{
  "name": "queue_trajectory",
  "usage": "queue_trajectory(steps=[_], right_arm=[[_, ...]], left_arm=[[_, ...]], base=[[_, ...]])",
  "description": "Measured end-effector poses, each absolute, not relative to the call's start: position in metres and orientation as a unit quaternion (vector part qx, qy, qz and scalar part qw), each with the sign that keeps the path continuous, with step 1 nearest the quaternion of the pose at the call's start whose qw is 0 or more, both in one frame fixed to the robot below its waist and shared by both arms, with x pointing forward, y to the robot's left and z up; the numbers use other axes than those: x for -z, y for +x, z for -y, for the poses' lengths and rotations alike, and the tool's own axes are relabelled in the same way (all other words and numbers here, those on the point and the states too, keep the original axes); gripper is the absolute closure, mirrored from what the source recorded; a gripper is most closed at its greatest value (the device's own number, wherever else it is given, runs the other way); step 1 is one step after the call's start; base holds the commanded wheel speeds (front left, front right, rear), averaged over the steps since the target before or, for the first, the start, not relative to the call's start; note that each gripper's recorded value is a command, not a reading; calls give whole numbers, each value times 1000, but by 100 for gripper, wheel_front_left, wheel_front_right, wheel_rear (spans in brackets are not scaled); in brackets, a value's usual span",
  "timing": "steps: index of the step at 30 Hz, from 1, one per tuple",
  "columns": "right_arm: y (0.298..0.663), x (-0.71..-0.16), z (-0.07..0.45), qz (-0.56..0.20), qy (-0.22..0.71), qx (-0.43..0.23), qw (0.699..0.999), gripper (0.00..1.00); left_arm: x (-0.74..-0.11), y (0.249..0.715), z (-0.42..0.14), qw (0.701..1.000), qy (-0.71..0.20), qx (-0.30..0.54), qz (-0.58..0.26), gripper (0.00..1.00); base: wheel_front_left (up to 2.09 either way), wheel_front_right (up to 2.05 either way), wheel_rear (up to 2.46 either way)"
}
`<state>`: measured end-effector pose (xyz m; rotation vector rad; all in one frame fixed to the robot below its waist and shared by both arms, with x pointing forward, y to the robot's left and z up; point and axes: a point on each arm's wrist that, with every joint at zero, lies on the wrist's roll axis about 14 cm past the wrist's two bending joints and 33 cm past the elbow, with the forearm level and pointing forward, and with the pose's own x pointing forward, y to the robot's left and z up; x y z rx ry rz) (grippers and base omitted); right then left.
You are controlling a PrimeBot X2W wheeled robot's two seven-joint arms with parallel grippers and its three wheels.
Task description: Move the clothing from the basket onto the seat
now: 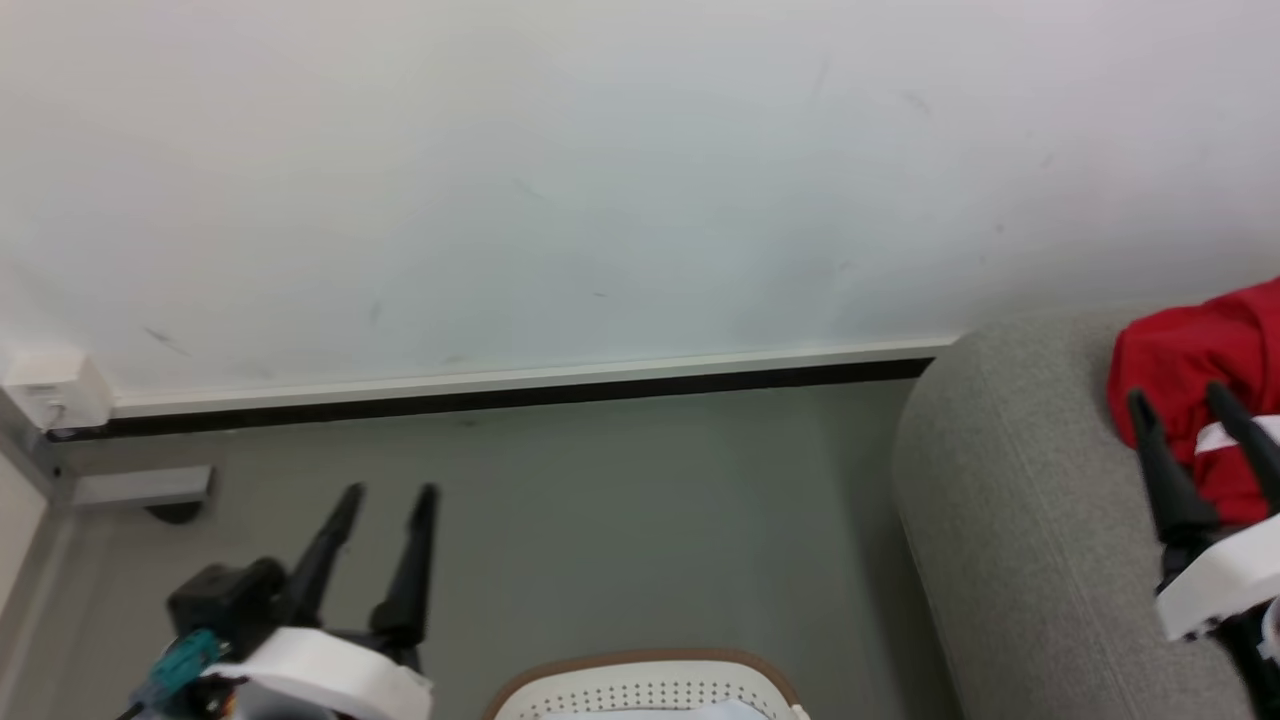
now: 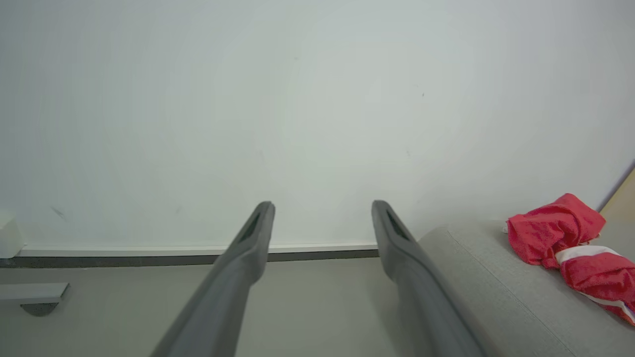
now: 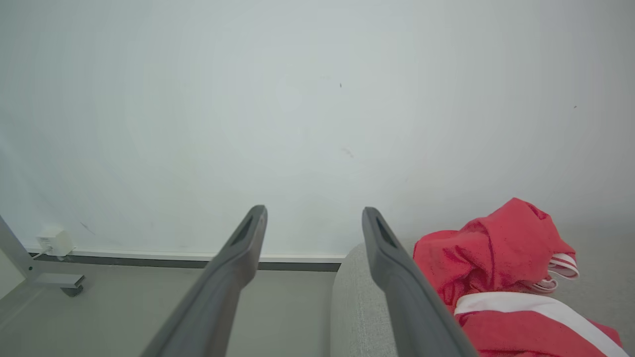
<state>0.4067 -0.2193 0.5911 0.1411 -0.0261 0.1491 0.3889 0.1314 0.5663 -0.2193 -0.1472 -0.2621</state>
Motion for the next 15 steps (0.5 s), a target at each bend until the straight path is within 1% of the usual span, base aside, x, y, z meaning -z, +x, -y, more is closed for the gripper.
queue_trajectory(steps=[3,7,11,15], right_arm=[[401,-589,196,42,93,-87,991,0],[386,-568,172,48,110,-96,988,0],[371,-545,157,41,109,-105,988,0],[365,-537,146,53,104,-114,987,0]], left_arm=[[-562,378,-162,988,-115,76,73,0],[-550,362,-185,990,-120,34,66,0],[-546,352,-195,990,-120,11,69,0],[-539,346,-194,991,-120,9,67,0]], base=[[0,0,0],[0,0,0],[0,0,0],[0,0,0]])
